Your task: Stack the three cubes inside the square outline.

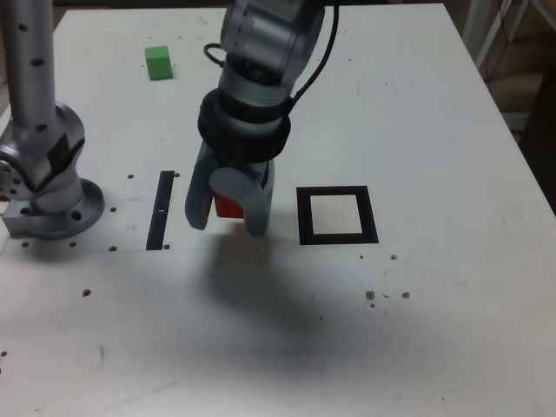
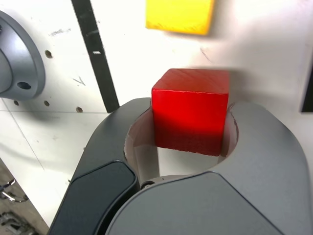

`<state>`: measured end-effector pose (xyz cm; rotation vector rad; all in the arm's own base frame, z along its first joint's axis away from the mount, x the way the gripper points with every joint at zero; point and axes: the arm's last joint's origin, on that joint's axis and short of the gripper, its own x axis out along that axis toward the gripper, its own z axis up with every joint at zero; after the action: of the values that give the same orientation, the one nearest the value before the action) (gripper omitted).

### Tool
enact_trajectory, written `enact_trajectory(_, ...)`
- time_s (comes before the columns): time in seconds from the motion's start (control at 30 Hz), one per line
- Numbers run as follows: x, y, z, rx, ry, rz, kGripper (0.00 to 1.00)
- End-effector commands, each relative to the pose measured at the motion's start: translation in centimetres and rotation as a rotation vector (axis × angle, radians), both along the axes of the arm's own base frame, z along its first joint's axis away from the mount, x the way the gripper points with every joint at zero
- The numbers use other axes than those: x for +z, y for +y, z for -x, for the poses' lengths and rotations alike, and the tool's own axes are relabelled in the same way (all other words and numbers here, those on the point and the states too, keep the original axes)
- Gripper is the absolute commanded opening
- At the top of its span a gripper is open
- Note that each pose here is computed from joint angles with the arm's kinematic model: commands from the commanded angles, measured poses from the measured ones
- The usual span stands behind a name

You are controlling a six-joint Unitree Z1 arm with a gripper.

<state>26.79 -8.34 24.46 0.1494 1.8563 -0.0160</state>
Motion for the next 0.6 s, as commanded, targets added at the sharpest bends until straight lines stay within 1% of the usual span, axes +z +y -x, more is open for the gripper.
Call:
enact_trajectory(0.0, 0.3, -0.4, -0.4, -0.008, -0.002, -0.003, 0.29)
enact_trajectory(0.3, 2.0, -1.4, -3.1, -0.019, -0.027, -0.013, 0.30)
enact_trajectory(0.57, 2.1, -2.2, -6.0, -0.021, -0.047, -0.007, 0.30)
